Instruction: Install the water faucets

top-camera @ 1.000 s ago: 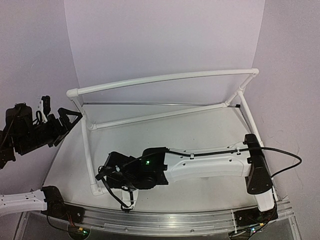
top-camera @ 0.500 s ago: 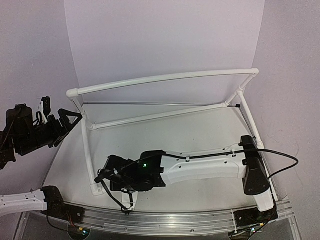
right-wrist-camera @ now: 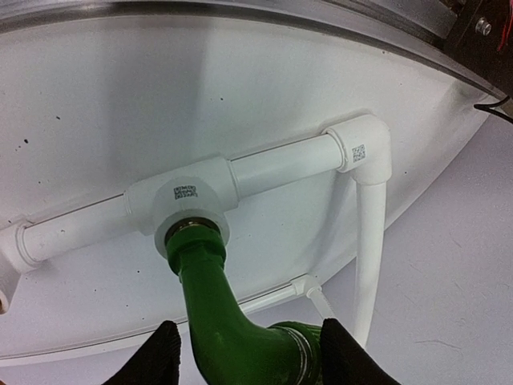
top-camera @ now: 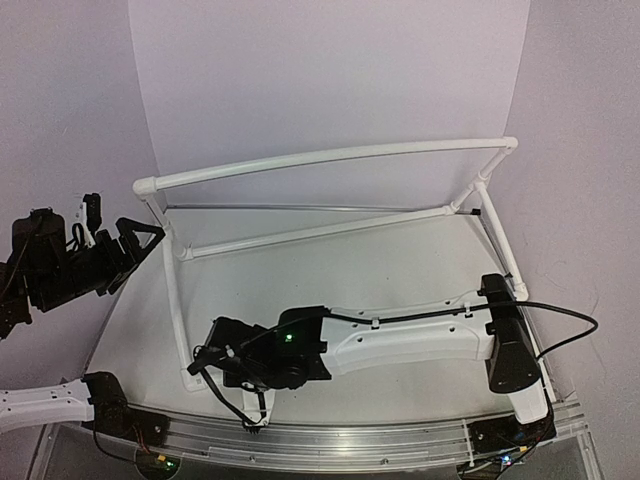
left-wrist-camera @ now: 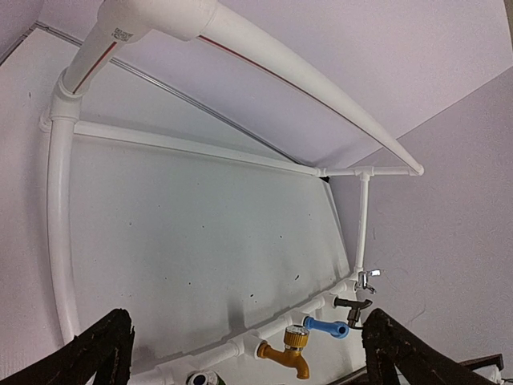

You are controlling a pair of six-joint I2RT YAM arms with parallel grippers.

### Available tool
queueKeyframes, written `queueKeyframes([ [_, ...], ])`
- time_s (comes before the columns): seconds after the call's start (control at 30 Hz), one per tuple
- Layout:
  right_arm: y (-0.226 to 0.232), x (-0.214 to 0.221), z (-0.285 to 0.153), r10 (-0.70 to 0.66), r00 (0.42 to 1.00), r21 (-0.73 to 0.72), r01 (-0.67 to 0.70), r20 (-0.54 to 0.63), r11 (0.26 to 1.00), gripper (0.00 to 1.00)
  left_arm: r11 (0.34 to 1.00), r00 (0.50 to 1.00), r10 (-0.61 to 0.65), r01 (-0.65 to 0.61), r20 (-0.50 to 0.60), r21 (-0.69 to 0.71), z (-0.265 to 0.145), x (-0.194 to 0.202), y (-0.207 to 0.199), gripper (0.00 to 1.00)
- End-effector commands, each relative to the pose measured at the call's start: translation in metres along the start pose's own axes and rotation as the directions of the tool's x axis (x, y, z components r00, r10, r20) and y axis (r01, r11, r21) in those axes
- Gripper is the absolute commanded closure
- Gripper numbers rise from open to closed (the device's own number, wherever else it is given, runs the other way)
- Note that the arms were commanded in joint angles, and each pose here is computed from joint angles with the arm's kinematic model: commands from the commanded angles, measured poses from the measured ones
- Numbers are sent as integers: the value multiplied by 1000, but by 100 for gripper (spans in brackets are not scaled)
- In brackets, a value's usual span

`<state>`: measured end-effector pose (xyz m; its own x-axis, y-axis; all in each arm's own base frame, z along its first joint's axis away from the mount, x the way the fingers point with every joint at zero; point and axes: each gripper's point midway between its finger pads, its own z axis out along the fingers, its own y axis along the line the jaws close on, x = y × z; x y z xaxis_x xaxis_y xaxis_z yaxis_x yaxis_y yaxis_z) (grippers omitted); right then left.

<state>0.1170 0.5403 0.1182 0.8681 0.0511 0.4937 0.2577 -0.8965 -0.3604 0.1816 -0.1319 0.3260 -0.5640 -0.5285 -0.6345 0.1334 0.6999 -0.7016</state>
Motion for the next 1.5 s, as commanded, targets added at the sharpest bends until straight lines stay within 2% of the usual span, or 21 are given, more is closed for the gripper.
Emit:
queueKeyframes([
  [0.0,0,-7,0,-217,976,-12,217,-15,976,45,1000,1000,-11,11,28,1,-3,-6,1,0],
  [0.13,0,-6,-2,-178,984,-17,177,-30,984,19,1000,1000,3,-3,5,-10,-1,-1,3,0],
  [0.27,2,-1,-6,-111,992,-23,110,-55,994,8,999,999,14,-15,-32,-29,1,7,7,0],
  [0.4,6,1,-13,-55,997,-19,54,-61,998,2,999,995,12,-17,-100,-44,4,24,15,0],
  [0.53,6,5,-21,44,997,2,-44,-69,999,2,998,987,-5,-6,-160,-65,3,43,29,0],
  [0.7,3,9,-41,186,981,50,-184,-46,982,2,997,983,-9,-5,-185,-79,-1,51,39,0],
  [0.97,-2,-11,-87,230,967,138,-244,114,960,2,993,975,9,-34,-221,-110,9,60,42,0],
  [1.1,-13,-27,-119,347,912,169,-385,219,907,3,990,967,-5,-32,-254,-140,10,70,52,2],
  [1.17,-20,-24,-131,489,833,158,-536,258,829,9,986,960,-14,-32,-280,-162,8,79,62,8],
  [1.27,-28,-6,-141,713,641,125,-762,284,636,24,981,945,-26,-38,-325,-189,2,92,75,22],
  [1.33,-29,9,-143,839,452,80,-889,301,450,36,981,930,-37,-36,-366,-188,2,103,78,36],
  [1.4,-24,27,-136,927,225,18,-973,300,231,48,978,910,-47,-41,-412,-203,7,116,83,46],
  [1.47,-15,43,-129,954,62,-28,-997,294,73,58,966,891,-72,-50,-447,-254,10,128,95,57],
])
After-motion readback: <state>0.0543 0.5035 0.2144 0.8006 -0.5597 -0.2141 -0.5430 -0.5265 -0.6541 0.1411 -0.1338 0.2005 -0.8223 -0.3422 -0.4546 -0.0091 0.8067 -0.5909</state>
